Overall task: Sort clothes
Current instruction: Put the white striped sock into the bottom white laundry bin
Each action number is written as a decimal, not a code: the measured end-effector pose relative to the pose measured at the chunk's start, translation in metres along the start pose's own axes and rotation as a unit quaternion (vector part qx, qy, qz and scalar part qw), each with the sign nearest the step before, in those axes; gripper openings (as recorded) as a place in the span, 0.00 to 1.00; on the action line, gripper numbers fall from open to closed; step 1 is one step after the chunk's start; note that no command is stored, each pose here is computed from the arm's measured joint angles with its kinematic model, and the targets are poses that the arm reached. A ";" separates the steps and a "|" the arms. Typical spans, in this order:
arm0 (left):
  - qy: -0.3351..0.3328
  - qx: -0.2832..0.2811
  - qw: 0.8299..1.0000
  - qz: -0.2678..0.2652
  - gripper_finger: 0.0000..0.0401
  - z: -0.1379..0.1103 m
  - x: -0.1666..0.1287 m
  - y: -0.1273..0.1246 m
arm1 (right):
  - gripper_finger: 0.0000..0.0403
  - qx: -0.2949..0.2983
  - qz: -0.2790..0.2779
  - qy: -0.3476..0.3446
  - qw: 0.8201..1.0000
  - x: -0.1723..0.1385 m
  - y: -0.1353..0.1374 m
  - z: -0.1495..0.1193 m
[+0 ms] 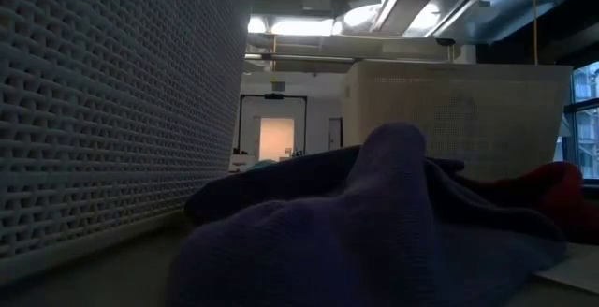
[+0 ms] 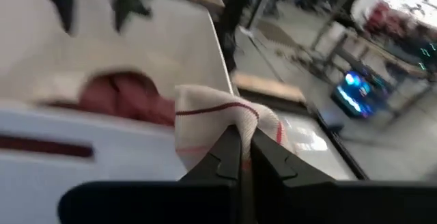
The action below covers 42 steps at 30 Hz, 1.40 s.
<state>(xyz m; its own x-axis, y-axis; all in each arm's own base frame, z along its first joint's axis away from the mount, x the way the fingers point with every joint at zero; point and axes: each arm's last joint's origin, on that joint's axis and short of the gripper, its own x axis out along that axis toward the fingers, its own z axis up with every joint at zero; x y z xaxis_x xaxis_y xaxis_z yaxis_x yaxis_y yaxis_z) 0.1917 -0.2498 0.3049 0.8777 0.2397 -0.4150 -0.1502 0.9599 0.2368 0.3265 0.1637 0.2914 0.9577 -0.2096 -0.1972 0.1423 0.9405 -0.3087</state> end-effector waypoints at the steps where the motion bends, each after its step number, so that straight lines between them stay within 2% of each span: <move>1: -0.011 0.004 1.000 0.009 0.42 0.000 -0.003 -0.001 | 0.04 0.000 0.009 -0.013 1.000 0.000 0.000 0.006; 8: -0.055 0.012 0.998 0.040 0.42 -0.002 -0.015 -0.003 | 0.07 0.032 0.103 -0.121 0.987 0.018 -0.008 0.021; 15: -0.055 0.013 0.998 0.040 0.42 -0.002 -0.015 -0.003 | 0.07 0.046 0.185 -0.203 0.961 0.049 -0.016 0.013; 19: -0.055 0.013 0.998 0.040 0.42 -0.002 -0.015 -0.004 | 0.07 0.053 0.204 -0.237 0.948 0.063 -0.016 0.005; 30: -0.055 0.013 0.998 0.041 0.42 -0.002 -0.015 -0.003 | 0.09 0.085 0.211 -0.192 0.955 0.084 -0.010 -0.018; 33: -0.055 0.013 0.998 0.040 0.42 -0.002 -0.015 -0.003 | 0.17 0.080 0.218 -0.161 0.959 0.087 -0.009 -0.017; 42: -0.055 0.009 0.998 0.039 0.42 -0.002 -0.015 -0.004 | 0.54 0.059 0.232 -0.086 0.967 0.088 -0.011 -0.002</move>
<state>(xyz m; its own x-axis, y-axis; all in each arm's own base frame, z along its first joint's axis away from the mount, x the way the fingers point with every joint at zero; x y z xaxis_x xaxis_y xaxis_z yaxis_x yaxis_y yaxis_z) 0.1777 -0.2566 0.3083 0.9085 0.2956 -0.2954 -0.2134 0.9359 0.2805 0.4086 0.1345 0.2753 0.9512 0.2807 -0.1278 -0.2953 0.9486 -0.1138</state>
